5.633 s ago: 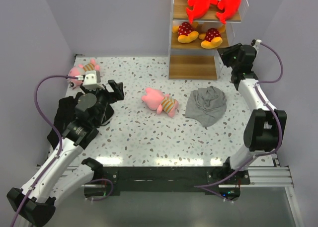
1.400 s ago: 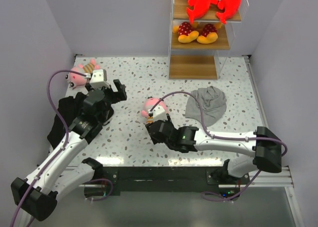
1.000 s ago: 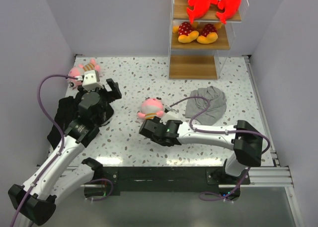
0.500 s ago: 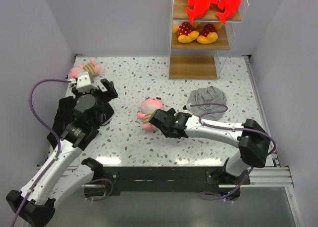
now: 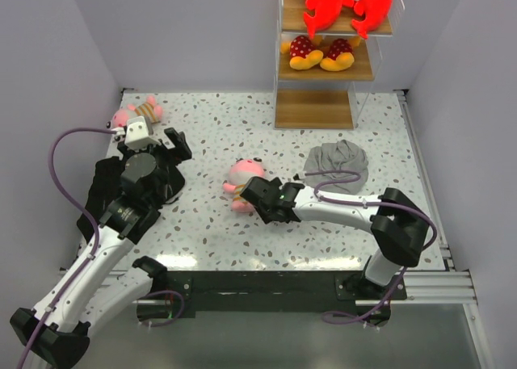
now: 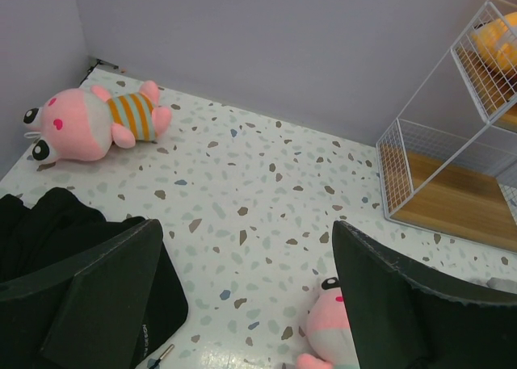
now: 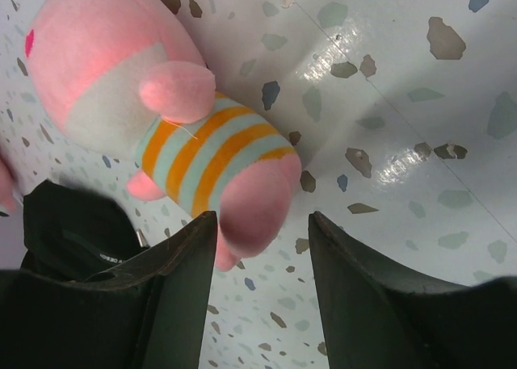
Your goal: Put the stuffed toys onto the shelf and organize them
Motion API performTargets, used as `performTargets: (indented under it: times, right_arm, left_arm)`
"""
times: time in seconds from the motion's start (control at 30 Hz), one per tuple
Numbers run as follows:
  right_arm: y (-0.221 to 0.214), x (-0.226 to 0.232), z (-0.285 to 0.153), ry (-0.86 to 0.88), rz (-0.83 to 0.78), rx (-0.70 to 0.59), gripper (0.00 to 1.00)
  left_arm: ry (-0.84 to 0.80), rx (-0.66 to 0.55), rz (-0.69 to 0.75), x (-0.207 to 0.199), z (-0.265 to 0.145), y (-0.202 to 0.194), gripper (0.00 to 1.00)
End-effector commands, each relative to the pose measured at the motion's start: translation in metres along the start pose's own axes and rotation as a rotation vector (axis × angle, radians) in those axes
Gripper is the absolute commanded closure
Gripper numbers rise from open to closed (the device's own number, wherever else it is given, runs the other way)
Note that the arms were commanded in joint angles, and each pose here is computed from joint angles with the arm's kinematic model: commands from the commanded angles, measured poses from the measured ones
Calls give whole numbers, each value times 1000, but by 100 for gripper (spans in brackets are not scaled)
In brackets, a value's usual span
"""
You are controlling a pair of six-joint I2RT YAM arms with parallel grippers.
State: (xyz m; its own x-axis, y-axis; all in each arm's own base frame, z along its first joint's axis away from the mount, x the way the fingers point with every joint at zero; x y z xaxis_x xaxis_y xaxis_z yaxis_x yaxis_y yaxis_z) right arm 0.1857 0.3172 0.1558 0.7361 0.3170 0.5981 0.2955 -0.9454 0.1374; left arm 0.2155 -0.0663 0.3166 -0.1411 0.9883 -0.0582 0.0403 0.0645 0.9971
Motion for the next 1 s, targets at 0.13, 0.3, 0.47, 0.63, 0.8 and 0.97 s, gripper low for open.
performTargets:
  times: [0.13, 0.3, 0.47, 0.63, 0.8, 0.97]
  right_arm:
    - [-4, 13, 9, 28, 71, -24, 76]
    - [15, 25, 13, 109, 69, -20, 100]
    - [58, 39, 12, 246, 71, -71, 100]
    - [104, 38, -4, 341, 48, -191, 100]
    - [150, 46, -15, 371, 70, -283, 100]
    - [184, 75, -15, 468, 59, -310, 100]
  left_arm:
    - [-1, -34, -8, 0, 0, 5, 9]
    - [-6, -32, -7, 0, 0, 5, 9]
    - [-9, -31, -6, -1, 0, 4, 10]
    - [-15, -30, -6, -2, 0, 4, 10]
    - [-19, -29, -7, -2, 0, 4, 10]
    - [-19, -25, -4, -3, 1, 3, 10]
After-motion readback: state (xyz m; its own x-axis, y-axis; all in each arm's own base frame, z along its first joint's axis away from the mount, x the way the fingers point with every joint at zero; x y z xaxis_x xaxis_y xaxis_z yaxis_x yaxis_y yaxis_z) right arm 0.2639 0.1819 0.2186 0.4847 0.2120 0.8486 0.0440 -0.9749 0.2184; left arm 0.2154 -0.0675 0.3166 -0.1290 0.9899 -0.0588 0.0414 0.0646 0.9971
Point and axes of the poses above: each gripper's point midway between its finger pads, its own z axis out along the fingers, its own x axis along the line the jaws close on, y = z × x, the point moved 9 cm from there along -z, back along the fingers, and after that the axes turned 12 degrees about z, right-handed, at the moved point
